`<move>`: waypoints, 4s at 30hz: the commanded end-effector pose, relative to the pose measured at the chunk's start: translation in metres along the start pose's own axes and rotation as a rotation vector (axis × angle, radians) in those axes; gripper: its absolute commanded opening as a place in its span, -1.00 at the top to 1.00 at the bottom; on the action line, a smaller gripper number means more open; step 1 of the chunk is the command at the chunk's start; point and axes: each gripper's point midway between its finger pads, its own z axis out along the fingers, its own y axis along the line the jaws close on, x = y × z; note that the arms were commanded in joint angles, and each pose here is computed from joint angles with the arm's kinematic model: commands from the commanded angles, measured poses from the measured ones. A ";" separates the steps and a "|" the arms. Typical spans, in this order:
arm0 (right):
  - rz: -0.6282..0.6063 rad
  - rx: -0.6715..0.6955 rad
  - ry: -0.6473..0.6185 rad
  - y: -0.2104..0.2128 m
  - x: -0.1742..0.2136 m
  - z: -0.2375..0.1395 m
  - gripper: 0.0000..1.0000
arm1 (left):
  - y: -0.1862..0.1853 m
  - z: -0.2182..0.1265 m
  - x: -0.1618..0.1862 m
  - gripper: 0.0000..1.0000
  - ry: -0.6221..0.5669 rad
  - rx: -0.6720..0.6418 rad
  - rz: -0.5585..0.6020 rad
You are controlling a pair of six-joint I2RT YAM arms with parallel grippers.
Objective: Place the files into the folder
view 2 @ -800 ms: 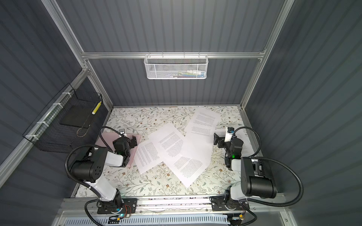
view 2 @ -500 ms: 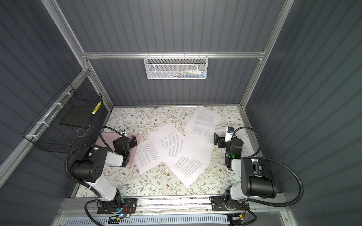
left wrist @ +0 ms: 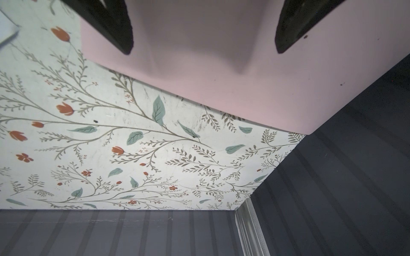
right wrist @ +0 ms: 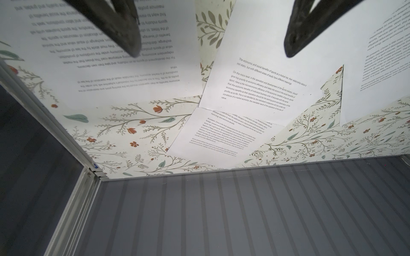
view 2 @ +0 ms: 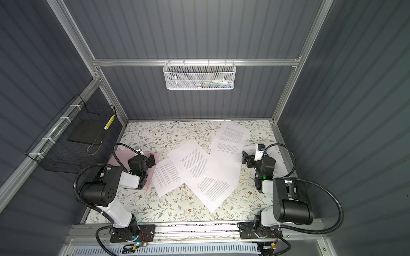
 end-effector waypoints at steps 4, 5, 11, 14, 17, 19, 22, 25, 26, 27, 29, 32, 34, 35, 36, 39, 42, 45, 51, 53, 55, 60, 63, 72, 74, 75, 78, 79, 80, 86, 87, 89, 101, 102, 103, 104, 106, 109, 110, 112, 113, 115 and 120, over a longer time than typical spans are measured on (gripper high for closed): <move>-0.003 0.014 -0.013 -0.002 -0.006 0.002 -0.98 | 0.005 -0.002 -0.010 -0.99 -0.033 -0.040 -0.016; 0.002 0.025 -0.011 -0.004 -0.005 0.002 -0.98 | 0.003 -0.004 -0.008 -0.99 -0.017 -0.030 -0.013; 0.100 0.261 0.029 -0.026 -0.038 -0.026 -0.98 | 0.014 -0.049 -0.051 -0.99 -0.102 -0.283 0.034; 0.261 0.413 0.069 -0.047 -0.043 -0.037 -0.98 | 0.026 -0.070 -0.060 -0.99 0.112 -0.317 -0.113; 0.628 0.479 0.038 -0.064 -0.025 -0.036 -0.98 | 0.046 -0.101 -0.047 -0.99 0.308 -0.418 -0.209; 0.748 0.286 0.093 -0.048 -0.026 -0.014 -0.98 | 0.066 -0.122 -0.029 -1.00 0.378 -0.502 -0.327; 0.791 0.163 0.206 -0.022 -0.028 0.009 -0.98 | 0.075 -0.143 0.011 -0.99 0.496 -0.471 -0.531; 0.764 0.092 0.223 0.003 -0.032 0.017 -0.98 | 0.076 -0.162 0.038 -1.00 0.512 -0.411 -0.703; 0.744 0.071 0.241 0.014 -0.032 0.020 -0.98 | 0.073 -0.164 0.042 -0.99 0.508 -0.376 -0.733; 0.717 0.038 0.276 0.031 -0.030 0.023 -0.98 | 0.069 -0.167 0.046 -0.99 0.509 -0.340 -0.742; 0.663 -0.040 0.346 0.067 -0.025 0.028 -0.98 | 0.078 -0.180 0.058 -0.99 0.538 -0.391 -0.756; 0.598 -0.206 0.427 0.133 -0.017 0.029 -0.98 | 0.083 -0.188 0.069 -0.99 0.561 -0.411 -0.780; 0.568 -0.353 0.513 0.184 -0.010 0.023 -0.98 | 0.074 -0.181 0.074 -0.99 0.545 -0.342 -0.832; 0.560 -0.417 0.543 0.205 -0.007 0.020 -0.95 | 0.071 -0.178 0.077 -0.99 0.543 -0.325 -0.858; 0.555 -0.488 0.579 0.228 -0.004 0.016 -0.90 | 0.067 -0.173 0.080 -0.99 0.539 -0.302 -0.884; 0.520 -0.671 0.677 0.288 0.010 0.003 -0.68 | 0.058 -0.162 0.081 -0.99 0.529 -0.262 -0.923; 0.492 -0.841 0.759 0.340 0.022 -0.011 -0.52 | 0.055 -0.157 0.084 -0.99 0.515 -0.245 -0.950; 0.484 -1.008 0.866 0.387 0.037 -0.023 -0.44 | 0.051 -0.152 0.093 -1.00 0.512 -0.232 -0.998; 0.456 -1.156 0.998 0.459 0.066 -0.033 -0.20 | 0.052 -0.153 0.097 -0.99 0.501 -0.234 -1.021; 0.457 -1.158 1.015 0.477 0.074 -0.029 -0.19 | 0.052 -0.153 0.088 -0.99 0.480 -0.212 -1.007; 0.479 -1.172 1.024 0.497 0.080 -0.023 -0.16 | 0.053 -0.154 0.080 -1.00 0.479 -0.210 -0.982; 0.546 -1.181 1.029 0.539 0.093 -0.013 -0.03 | 0.056 -0.158 0.066 -0.99 0.499 -0.208 -0.896; 0.579 -1.158 1.056 0.559 0.107 -0.008 0.12 | 0.058 -0.161 0.058 -1.00 0.476 -0.195 -0.876; 0.606 -1.009 1.095 0.571 0.137 0.009 0.23 | 0.053 -0.162 0.048 -0.99 0.481 -0.149 -0.852; 0.623 -0.999 1.109 0.572 0.142 0.012 0.25 | 0.053 -0.163 0.041 -0.99 0.469 -0.139 -0.848; 0.631 -0.989 1.119 0.573 0.145 0.014 0.27 | 0.053 -0.164 0.038 -0.99 0.464 -0.135 -0.845; 0.656 -1.004 1.123 0.578 0.147 0.014 0.28 | 0.054 -0.165 0.025 -0.99 0.439 -0.119 -0.827; 0.661 -1.011 1.129 0.580 0.146 0.013 0.29 | 0.055 -0.165 0.023 -0.99 0.433 -0.119 -0.819; 0.659 -1.010 1.140 0.581 0.149 0.013 0.30 | 0.056 -0.166 0.022 -1.00 0.431 -0.120 -0.815; 0.668 -1.015 1.144 0.587 0.151 0.012 0.30 | 0.056 -0.168 0.018 -1.00 0.422 -0.110 -0.815; 0.675 -1.032 1.137 0.589 0.147 0.012 0.31 | 0.057 -0.168 0.019 -0.99 0.423 -0.112 -0.810; 0.666 -1.062 1.132 0.594 0.144 0.008 0.32 | 0.057 -0.169 0.020 -0.99 0.426 -0.113 -0.807; 0.671 -1.118 1.121 0.606 0.140 0.003 0.34 | 0.056 -0.172 0.022 -0.99 0.433 -0.107 -0.812; 0.673 -1.123 1.113 0.607 0.138 0.004 0.35 | 0.056 -0.172 0.022 -0.99 0.433 -0.108 -0.814; 0.673 -1.125 1.107 0.608 0.137 0.006 0.36 | 0.056 -0.172 0.022 -1.00 0.433 -0.107 -0.815; 0.677 -1.118 1.104 0.609 0.138 0.007 0.36 | 0.056 -0.172 0.020 -1.00 0.431 -0.104 -0.816; 0.701 -1.101 1.103 0.610 0.142 0.013 0.40 | 0.056 -0.173 0.017 -1.00 0.428 -0.101 -0.823; 0.725 -1.074 1.085 0.613 0.144 0.020 0.46 | 0.056 -0.173 0.012 -1.00 0.420 -0.100 -0.823; 0.727 -1.066 1.074 0.613 0.144 0.023 0.47 | 0.057 -0.174 0.011 -0.99 0.418 -0.102 -0.823; 0.725 -1.052 1.058 0.617 0.142 0.028 0.52 | 0.058 -0.175 0.008 -0.99 0.416 -0.103 -0.819; 0.727 -1.051 1.052 0.619 0.140 0.030 0.53 | 0.059 -0.176 0.007 -0.99 0.413 -0.104 -0.816; 0.746 -1.045 1.036 0.625 0.138 0.034 0.60 | 0.059 -0.176 0.005 -0.99 0.413 -0.104 -0.810; 0.780 -1.043 0.968 0.637 0.128 0.042 1.00 | 0.062 -0.179 -0.002 -0.99 0.399 -0.110 -0.799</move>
